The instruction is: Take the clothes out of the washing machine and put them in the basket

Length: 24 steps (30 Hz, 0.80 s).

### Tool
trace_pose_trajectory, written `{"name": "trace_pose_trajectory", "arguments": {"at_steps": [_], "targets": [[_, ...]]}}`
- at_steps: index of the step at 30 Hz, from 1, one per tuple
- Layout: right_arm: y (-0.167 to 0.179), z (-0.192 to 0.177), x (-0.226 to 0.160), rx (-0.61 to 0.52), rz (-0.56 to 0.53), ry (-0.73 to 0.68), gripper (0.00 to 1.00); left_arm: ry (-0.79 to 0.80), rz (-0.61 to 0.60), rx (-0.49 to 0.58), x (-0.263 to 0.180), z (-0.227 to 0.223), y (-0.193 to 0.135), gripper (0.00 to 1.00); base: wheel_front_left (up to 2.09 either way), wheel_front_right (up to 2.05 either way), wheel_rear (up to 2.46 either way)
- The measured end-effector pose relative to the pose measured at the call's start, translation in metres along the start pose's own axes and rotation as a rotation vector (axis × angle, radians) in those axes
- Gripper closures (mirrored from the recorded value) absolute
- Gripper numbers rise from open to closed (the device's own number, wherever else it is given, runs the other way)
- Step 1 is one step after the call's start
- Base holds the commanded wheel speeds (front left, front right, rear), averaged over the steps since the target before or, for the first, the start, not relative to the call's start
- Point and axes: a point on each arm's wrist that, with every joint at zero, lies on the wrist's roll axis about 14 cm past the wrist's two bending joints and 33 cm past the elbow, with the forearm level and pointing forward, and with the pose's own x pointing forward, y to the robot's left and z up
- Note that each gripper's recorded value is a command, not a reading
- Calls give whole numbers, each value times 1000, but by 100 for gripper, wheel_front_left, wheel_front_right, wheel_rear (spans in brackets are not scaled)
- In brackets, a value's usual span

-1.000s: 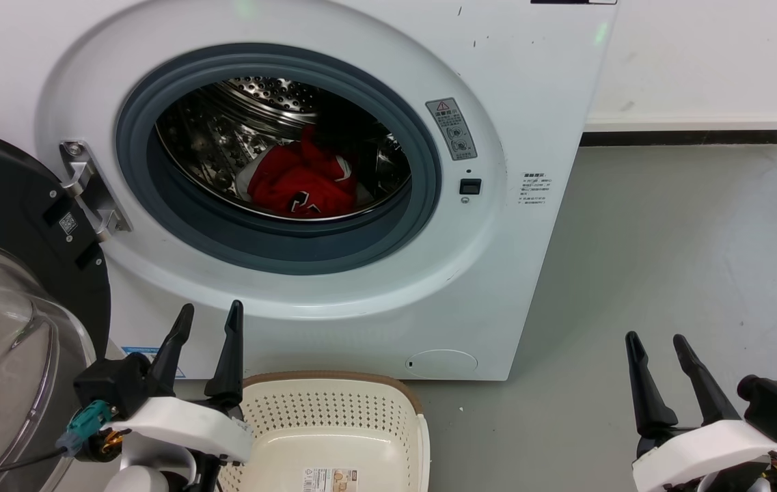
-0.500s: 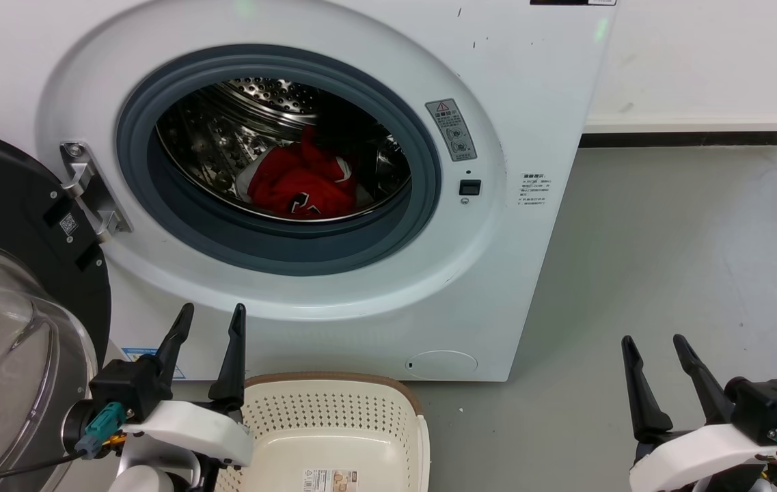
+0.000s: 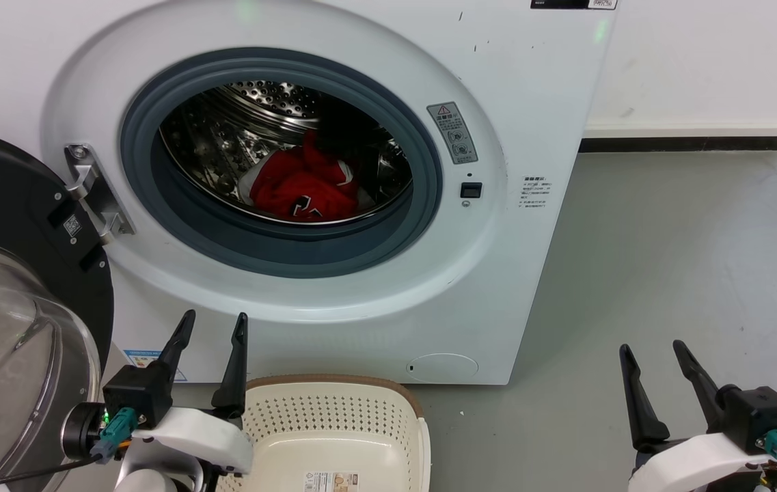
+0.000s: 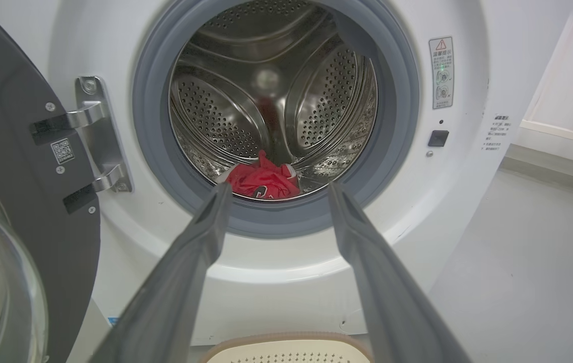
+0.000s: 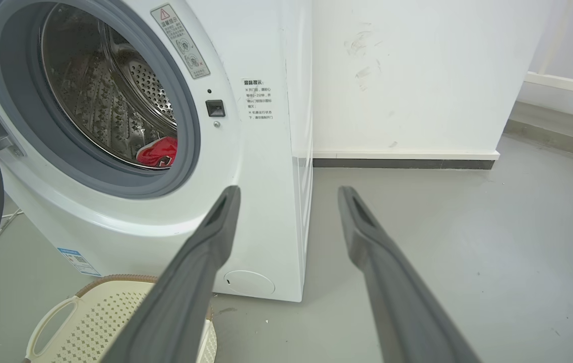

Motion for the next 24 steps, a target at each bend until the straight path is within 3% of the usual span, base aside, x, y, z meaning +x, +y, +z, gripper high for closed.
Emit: {"name": "trace_pose_trajectory", "arguments": {"at_steps": [16, 24], "targets": [[-2, 2, -3, -113, -1, -8, 0, 3, 26, 78, -1, -4, 8, 0, 0, 0, 0], [-2, 0, -2, -111, -2, -2, 0, 7, 37, 72, -2, -6, 9, 0, 0, 0, 0]]}}
